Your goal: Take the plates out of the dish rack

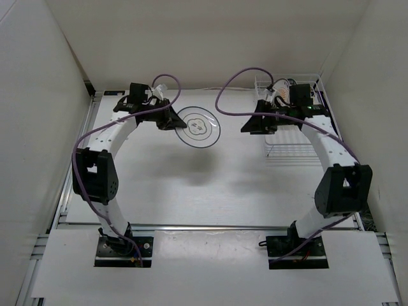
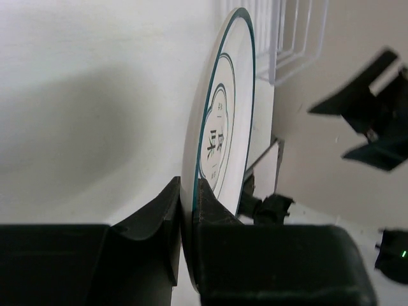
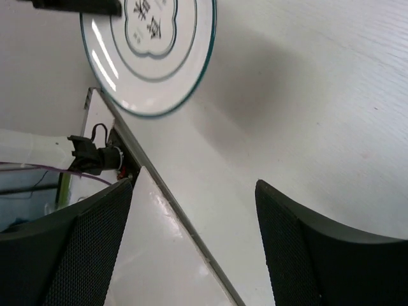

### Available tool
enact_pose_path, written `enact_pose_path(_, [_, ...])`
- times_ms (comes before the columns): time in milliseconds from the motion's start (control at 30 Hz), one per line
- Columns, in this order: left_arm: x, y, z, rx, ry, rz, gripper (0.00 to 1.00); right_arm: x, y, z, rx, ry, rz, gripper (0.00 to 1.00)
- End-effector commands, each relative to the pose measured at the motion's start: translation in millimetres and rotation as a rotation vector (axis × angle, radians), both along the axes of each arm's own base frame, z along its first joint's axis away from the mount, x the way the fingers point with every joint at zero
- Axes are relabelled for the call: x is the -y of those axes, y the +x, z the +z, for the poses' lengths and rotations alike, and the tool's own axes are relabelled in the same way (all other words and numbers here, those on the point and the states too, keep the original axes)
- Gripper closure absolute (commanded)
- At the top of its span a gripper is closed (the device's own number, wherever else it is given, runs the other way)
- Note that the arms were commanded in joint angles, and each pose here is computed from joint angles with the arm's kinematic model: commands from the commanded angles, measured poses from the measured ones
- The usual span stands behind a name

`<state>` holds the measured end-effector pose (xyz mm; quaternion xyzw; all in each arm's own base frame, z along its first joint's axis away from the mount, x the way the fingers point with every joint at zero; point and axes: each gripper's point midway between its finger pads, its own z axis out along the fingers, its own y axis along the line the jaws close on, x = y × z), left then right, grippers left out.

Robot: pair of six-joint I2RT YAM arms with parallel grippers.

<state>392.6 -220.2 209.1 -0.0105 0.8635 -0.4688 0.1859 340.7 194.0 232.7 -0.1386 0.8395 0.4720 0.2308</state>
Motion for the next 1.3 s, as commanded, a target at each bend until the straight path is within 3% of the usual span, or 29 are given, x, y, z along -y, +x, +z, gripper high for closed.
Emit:
enact_pose_path(0, [-38.5, 34.9, 14.1, 0.006, 0.009, 0.176, 0.9, 17.5, -22.3, 15.7, 0.098, -0.04, 0.001, 0.18])
enact_pose_path(133, [-77.2, 76.3, 8.0, -0.005, -0.023, 0.261, 0.9, 42.2, -35.3, 18.2, 0.125, -0.09, -0.054, 0.16])
enact_pose_path(267, [-118.8, 122.6, 28.8, 0.088, -0.086, 0.309, 0.9, 67.3, -51.2, 11.8, 0.109, -0.144, -0.079, 0.16])
enact_pose_path(433, [-183.9, 157.3, 9.0, 0.101, -0.109, 0.394, 0.9, 107.8, -56.1, 13.3, 0.038, -0.183, -0.162, 0.11])
enact_pose_path(567, [-218.7, 167.2, -13.9, 0.099, -0.173, 0.383, 0.9, 134.8, -43.4, 21.0, 0.067, -0.204, -0.246, 0.05])
enact_pose_path(733, [-229.6, 162.3, -54.0, 0.031, -0.251, 0.338, 0.9, 153.9, -38.1, 21.4, 0.061, -0.207, -0.307, 0.02])
enact_pose_path(1033, [-254.2, 172.9, -95.7, 0.036, -0.193, 0.383, 0.9, 158.1, -36.9, 18.1, 0.059, -0.215, -0.32, 0.0])
enact_pose_path(1267, [-279.9, 182.9, -129.4, 0.017, -0.008, 0.534, 0.9, 156.5, -41.2, 11.3, 0.046, -0.211, -0.325, 0.0])
